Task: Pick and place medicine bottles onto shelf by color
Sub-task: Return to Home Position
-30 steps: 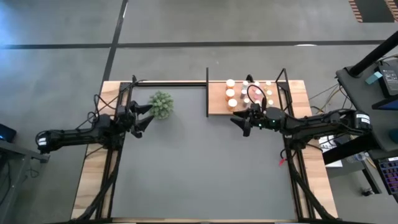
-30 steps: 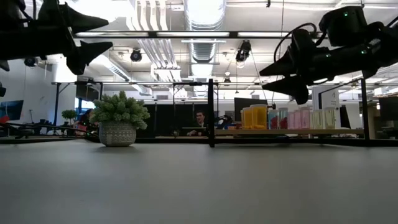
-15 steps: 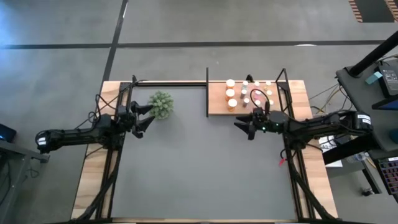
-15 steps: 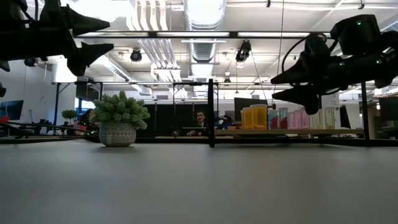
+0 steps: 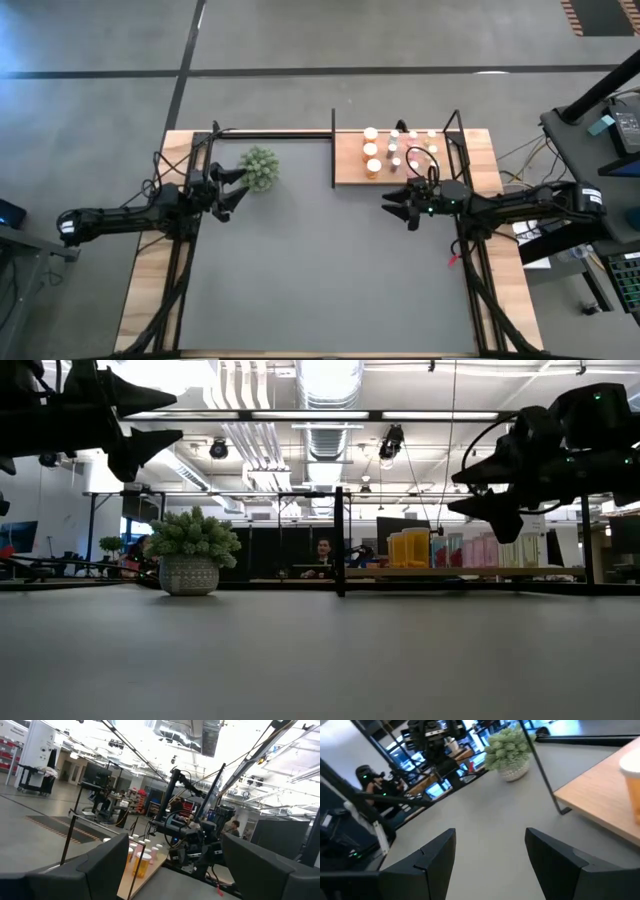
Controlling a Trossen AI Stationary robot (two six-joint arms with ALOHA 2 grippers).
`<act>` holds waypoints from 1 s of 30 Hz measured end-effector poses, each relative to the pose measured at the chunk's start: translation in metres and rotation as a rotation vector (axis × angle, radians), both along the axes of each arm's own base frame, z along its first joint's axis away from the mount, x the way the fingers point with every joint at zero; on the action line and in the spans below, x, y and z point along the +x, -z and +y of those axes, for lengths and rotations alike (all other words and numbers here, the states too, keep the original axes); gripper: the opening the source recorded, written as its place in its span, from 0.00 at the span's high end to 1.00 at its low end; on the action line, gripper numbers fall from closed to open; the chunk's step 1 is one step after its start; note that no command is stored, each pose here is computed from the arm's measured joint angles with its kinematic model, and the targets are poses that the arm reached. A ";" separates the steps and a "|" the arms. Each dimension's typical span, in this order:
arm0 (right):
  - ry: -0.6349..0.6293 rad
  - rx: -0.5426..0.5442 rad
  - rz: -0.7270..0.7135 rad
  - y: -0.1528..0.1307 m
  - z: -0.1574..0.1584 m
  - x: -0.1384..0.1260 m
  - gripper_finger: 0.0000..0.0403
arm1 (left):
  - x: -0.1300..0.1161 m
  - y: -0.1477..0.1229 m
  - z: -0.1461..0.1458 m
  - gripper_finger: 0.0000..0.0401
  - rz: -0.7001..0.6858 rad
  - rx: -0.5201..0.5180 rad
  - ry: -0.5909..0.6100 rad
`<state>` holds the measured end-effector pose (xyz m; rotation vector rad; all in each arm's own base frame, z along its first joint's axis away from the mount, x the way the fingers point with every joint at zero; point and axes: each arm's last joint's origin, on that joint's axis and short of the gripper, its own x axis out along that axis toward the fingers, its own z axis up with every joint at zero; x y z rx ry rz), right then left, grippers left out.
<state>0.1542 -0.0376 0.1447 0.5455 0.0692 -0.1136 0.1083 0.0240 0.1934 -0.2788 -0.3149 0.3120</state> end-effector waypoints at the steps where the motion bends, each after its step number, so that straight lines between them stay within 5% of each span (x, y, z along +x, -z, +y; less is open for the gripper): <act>1: -0.009 0.000 -0.003 0.000 0.000 0.000 0.43 | 0.000 0.000 0.000 0.25 0.000 0.000 0.000; 22: 0.027 0.306 -0.040 -0.004 0.000 0.002 0.43 | 0.000 0.000 0.000 0.25 0.000 0.000 0.000; 30: 0.004 0.073 -0.100 -0.012 0.000 0.001 0.43 | 0.000 0.000 0.000 0.25 0.001 0.000 0.000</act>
